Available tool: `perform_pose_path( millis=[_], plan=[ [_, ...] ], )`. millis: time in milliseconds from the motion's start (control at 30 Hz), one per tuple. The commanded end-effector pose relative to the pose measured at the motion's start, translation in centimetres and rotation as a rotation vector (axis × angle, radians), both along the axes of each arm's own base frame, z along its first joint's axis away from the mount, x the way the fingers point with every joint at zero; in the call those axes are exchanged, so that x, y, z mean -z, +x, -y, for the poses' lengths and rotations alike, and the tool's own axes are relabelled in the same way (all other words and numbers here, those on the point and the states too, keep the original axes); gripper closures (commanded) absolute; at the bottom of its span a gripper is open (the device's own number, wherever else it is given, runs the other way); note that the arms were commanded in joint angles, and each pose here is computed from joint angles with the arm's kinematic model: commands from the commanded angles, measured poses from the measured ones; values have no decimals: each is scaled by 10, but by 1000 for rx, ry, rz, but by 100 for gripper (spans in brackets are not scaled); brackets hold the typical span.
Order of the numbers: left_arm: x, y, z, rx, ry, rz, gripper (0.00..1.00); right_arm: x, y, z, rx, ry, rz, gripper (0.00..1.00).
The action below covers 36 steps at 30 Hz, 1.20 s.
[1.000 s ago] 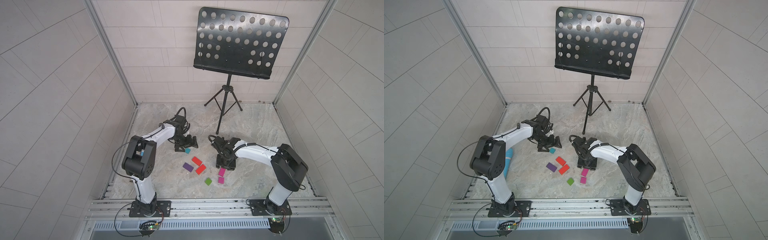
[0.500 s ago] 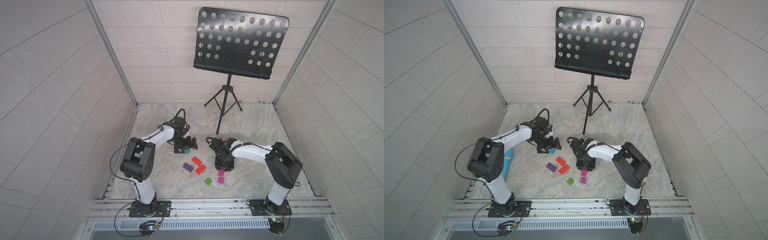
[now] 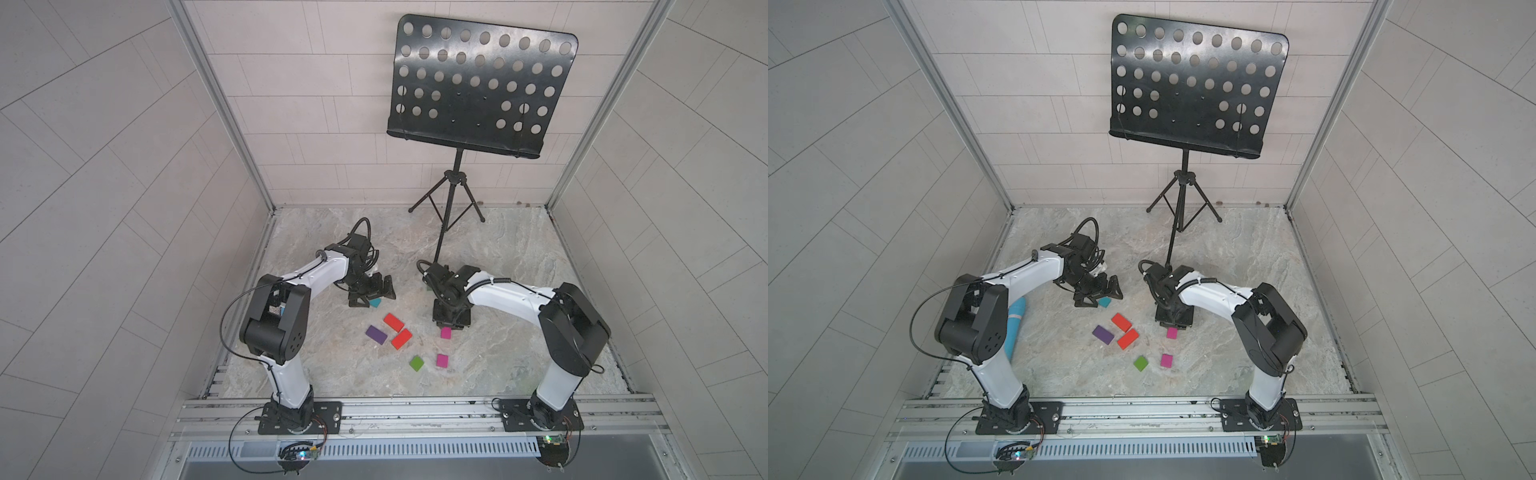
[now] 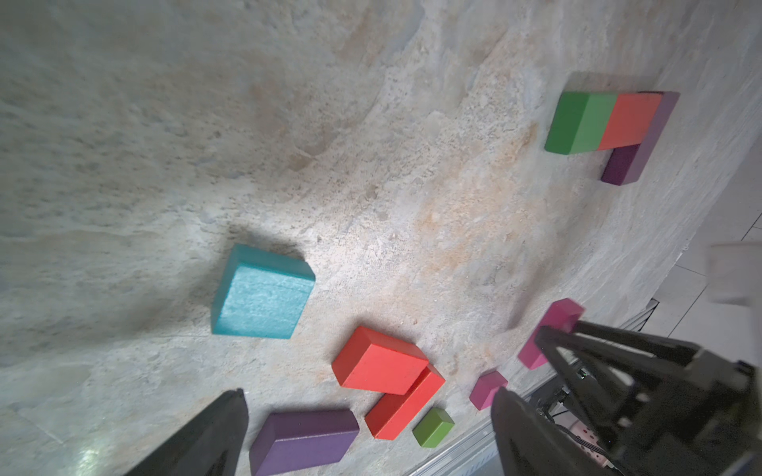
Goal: Assemble the number 7 with building blocks
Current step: Pick up the building block from the center of the board, then place the building block at the center of the board.
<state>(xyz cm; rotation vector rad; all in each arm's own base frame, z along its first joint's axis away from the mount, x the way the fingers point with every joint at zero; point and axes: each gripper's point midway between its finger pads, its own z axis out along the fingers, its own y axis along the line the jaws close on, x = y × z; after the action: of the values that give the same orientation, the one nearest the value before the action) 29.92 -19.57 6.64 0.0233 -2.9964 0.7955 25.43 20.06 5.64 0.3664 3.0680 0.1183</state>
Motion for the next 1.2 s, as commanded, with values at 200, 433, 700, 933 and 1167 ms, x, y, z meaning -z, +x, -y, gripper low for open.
perform_pose_path(
  millis=[200,433,700,933,1167],
  plan=[
    [-8,2,1,0,-25,25,0,-30,31,75,5,-128,64,74],
    [-8,2,4,-1,-42,19,0,-14,47,70,-43,-139,62,74],
    [-6,0,3,-4,-42,14,0,5,57,62,-62,-139,29,74],
    [-5,-1,3,-6,-42,13,0,19,61,57,-81,-138,0,74],
    [-4,-2,3,-6,-43,8,0,29,62,56,-97,-141,-22,73]
  ],
)
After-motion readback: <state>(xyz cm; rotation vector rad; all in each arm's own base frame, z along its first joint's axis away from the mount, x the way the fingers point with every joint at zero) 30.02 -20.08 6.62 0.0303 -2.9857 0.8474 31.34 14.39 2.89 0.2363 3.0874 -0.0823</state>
